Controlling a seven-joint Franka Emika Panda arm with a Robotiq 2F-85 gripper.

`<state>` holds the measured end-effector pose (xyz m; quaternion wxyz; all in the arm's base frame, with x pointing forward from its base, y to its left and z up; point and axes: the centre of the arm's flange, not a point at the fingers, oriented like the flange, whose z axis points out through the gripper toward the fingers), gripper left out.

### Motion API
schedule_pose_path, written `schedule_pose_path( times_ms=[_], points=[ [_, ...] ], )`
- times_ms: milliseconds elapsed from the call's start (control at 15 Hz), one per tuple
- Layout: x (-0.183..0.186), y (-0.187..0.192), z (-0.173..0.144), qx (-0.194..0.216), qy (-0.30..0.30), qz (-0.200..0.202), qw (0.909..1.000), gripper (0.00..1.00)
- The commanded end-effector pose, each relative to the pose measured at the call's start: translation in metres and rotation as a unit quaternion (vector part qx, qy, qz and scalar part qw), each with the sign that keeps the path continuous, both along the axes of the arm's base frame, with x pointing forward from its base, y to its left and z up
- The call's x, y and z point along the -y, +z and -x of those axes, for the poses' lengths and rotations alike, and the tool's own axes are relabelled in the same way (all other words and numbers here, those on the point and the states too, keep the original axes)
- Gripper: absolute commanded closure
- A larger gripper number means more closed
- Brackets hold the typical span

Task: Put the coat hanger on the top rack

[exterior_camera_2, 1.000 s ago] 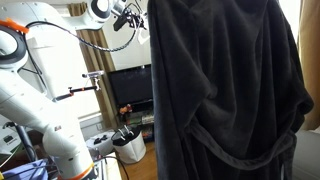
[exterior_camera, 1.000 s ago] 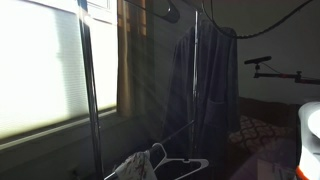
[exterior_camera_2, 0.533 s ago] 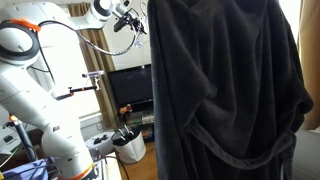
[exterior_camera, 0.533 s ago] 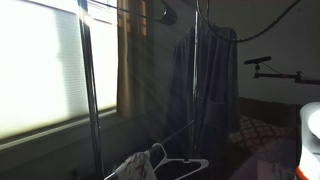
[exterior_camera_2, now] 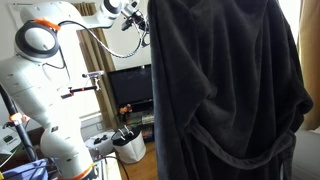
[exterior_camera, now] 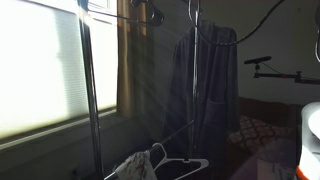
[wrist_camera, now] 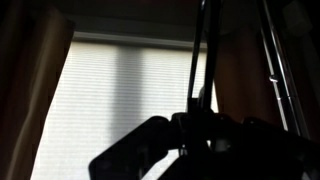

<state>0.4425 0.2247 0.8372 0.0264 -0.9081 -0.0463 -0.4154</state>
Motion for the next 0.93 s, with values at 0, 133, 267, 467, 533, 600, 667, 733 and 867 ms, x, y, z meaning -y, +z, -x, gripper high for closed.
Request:
schedule_pose_path(
  times_ms=[0, 133, 267, 467, 533, 600, 667, 733, 867],
  points=[
    [-0.004, 0.01, -0.023, -0.042, -0.02, -0.009, 0.9989, 0.98],
    [-0.006, 0.005, -0.026, -0.07, -0.021, 0.002, 0.9973, 0.68],
    [-0.006, 0.006, -0.02, -0.076, -0.017, 0.003, 0.9969, 0.54],
    [-0.006, 0.014, 0.007, -0.055, -0.006, 0.009, 0.9984, 0.32],
    [-0.004, 0.018, 0.024, -0.044, 0.003, 0.015, 0.9989, 0.24],
    [-0.003, 0.021, 0.037, -0.035, 0.009, 0.021, 0.9991, 0.17],
    [-0.002, 0.023, 0.053, -0.028, 0.014, 0.025, 0.9992, 0.08],
    [-0.001, 0.021, 0.068, -0.025, 0.018, 0.027, 0.9992, 0.02],
    [0.001, 0.019, 0.093, -0.016, 0.02, 0.032, 0.9992, 0.0]
  ],
)
